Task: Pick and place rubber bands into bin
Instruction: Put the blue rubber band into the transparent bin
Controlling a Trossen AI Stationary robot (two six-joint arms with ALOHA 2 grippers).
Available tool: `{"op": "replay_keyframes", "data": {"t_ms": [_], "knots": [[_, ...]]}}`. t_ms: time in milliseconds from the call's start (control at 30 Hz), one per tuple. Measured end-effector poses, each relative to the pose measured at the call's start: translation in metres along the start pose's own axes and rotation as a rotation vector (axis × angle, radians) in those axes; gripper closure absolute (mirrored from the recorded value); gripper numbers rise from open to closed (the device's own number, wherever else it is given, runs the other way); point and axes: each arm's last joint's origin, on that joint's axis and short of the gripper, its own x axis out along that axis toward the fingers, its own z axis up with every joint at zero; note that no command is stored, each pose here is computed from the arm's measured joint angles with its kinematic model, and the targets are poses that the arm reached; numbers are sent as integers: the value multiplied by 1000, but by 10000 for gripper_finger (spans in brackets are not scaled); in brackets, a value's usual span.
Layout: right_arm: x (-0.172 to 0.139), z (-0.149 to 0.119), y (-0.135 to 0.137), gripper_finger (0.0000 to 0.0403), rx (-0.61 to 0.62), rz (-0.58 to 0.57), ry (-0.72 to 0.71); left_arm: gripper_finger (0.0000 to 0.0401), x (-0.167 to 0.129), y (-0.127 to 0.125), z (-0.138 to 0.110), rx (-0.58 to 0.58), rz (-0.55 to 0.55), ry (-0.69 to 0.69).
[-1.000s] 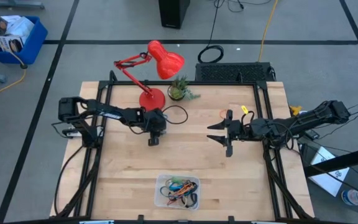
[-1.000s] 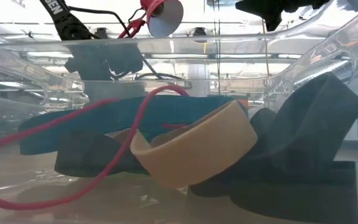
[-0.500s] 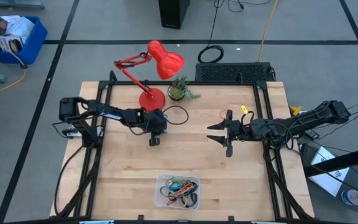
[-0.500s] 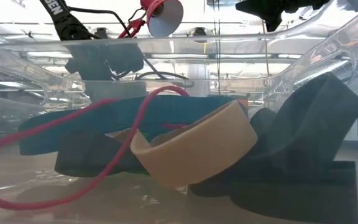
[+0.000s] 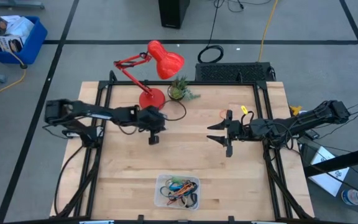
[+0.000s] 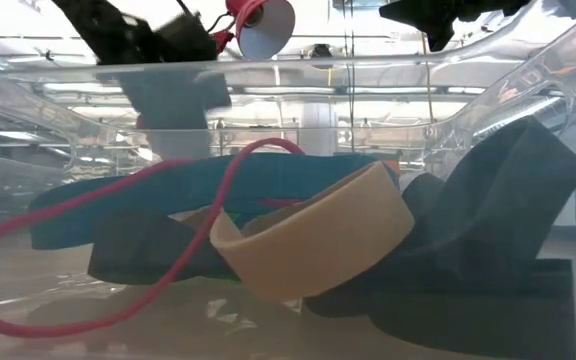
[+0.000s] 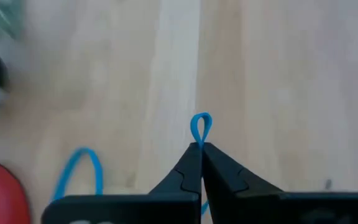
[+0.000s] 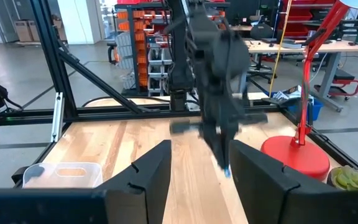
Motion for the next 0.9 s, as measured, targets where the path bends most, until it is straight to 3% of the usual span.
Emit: {"op": "replay_keyframes", "data": {"t_ms": [267, 567, 700, 900], "knots": [[0, 0, 0, 248, 3, 0, -1, 396, -75, -13, 31, 36, -54, -359], [0, 0, 0, 248, 3, 1, -2, 396, -150, -32, 48, 135, -176, -776], [0, 1, 0, 248, 6, 1, -11, 391, -163, -41, 50, 160, -229, -862], [0, 2, 0, 248, 5, 2, -15, 394, -166, -66, 55, 208, -348, -884]]}}
